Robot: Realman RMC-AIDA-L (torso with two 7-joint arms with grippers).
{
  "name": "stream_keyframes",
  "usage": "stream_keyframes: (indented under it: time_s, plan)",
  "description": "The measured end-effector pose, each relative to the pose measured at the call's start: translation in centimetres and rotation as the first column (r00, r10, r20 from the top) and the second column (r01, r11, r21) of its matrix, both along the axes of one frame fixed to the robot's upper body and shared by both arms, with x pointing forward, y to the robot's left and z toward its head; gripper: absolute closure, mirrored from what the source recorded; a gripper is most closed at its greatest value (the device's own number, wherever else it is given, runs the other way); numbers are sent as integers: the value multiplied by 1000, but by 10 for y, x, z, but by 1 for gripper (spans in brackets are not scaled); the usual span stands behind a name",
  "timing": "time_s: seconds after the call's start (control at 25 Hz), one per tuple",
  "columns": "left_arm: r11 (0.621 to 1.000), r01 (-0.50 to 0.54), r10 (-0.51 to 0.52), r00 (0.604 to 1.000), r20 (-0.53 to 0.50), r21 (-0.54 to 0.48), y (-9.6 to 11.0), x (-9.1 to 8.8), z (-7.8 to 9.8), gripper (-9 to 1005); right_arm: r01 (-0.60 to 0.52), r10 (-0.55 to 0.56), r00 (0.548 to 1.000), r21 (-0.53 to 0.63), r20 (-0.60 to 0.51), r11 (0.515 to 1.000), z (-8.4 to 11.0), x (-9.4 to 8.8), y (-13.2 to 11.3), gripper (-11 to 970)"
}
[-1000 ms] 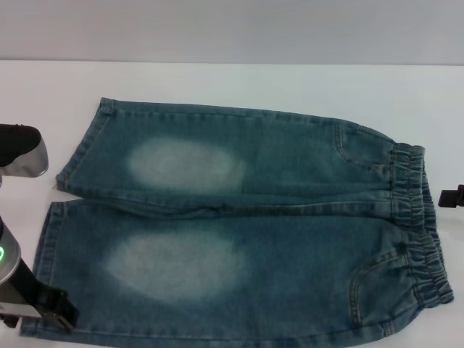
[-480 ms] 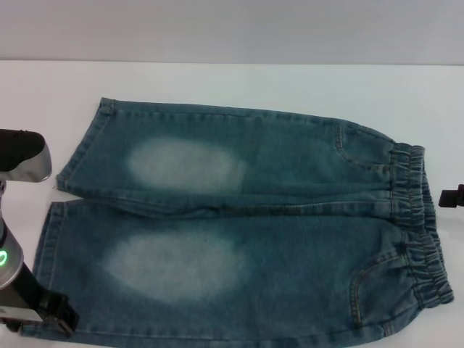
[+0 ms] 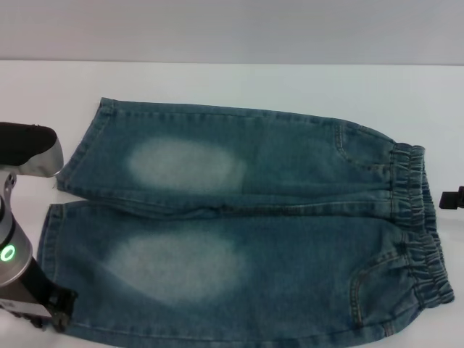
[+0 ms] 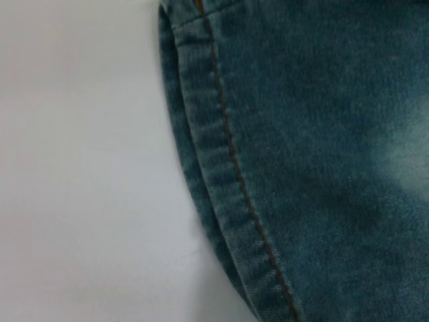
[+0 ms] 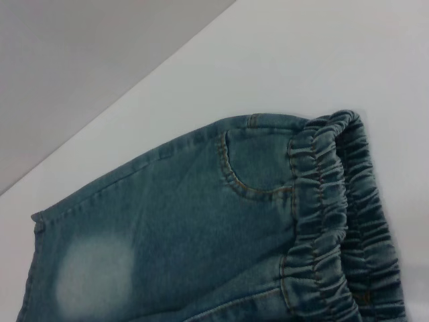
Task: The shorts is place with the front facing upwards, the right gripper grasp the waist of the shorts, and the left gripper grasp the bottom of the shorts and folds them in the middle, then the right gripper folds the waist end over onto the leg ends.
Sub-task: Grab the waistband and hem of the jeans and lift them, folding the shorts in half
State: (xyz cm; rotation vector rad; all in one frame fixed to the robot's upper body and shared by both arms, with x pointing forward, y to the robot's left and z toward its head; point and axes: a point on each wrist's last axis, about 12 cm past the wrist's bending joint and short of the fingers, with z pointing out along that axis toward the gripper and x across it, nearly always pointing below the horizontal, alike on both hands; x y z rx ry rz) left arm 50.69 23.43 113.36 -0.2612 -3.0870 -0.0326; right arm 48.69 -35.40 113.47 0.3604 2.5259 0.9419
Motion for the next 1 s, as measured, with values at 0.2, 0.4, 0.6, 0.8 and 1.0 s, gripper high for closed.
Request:
stream_keyframes:
  time_s: [0.2,0.4,0.6,0.8,1.0]
  plan:
    - [1000,5,-5,1000,7,-1,-1,0,2,760,2,-2,1000,0,-2,1000,-1,-1,-1,173]
    - [1000,8,-8,1000,9,-1,-1,0,3,854,3,-3,1000,0,0,1000,0,-2,-1,174]
    - [1000,30,-30,999,26,-8,-6,3,8,899,1,-1,1000,14,-2,1000,2,-3,-1,174]
    - [999,47,-46,998,49,-12,-10,5,14,899,3,-3,1000,27,-10,1000,1,-7,-1,174]
    - [998,61,-60,996,60,-12,-11,6,17,899,-8,10,999,35,-42,999,-7,-11,3,174]
